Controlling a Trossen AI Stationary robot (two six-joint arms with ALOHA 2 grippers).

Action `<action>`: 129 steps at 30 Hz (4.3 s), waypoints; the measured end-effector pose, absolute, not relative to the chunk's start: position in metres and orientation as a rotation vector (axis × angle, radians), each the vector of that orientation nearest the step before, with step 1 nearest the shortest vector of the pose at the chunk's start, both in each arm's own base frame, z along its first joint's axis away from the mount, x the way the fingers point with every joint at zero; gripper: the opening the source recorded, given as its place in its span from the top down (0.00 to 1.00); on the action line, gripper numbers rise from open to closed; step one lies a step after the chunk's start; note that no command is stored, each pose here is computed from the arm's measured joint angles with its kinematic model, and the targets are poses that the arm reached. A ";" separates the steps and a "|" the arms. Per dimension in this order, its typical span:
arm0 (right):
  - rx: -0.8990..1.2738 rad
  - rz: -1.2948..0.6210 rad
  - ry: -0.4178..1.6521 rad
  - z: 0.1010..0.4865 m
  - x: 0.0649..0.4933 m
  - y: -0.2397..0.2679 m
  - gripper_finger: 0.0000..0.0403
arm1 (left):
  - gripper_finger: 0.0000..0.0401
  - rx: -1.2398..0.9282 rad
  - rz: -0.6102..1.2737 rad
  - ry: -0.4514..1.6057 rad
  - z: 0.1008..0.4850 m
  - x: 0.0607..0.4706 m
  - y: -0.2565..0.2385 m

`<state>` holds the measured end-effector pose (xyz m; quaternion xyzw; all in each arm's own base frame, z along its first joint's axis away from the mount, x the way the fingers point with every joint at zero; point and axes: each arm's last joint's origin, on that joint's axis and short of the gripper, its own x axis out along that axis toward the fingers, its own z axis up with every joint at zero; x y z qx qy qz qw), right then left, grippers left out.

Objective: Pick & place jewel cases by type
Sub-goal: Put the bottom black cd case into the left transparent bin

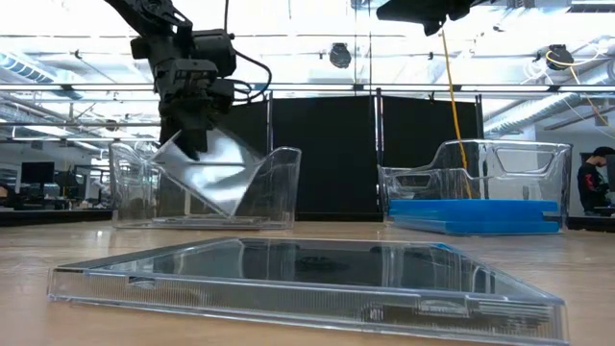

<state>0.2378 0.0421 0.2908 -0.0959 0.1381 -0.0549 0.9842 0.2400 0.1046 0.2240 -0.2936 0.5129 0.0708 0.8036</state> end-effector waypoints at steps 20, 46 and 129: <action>-0.193 -0.111 0.275 0.291 0.238 0.042 1.00 | 0.25 -0.586 0.162 1.114 0.224 0.243 0.098; -0.191 -0.111 0.265 0.281 0.237 0.042 1.00 | 0.27 -0.318 0.256 1.082 0.275 0.265 0.074; -0.186 -0.213 0.235 0.175 0.455 -0.074 1.00 | 0.26 0.105 0.185 0.323 0.263 0.143 -0.007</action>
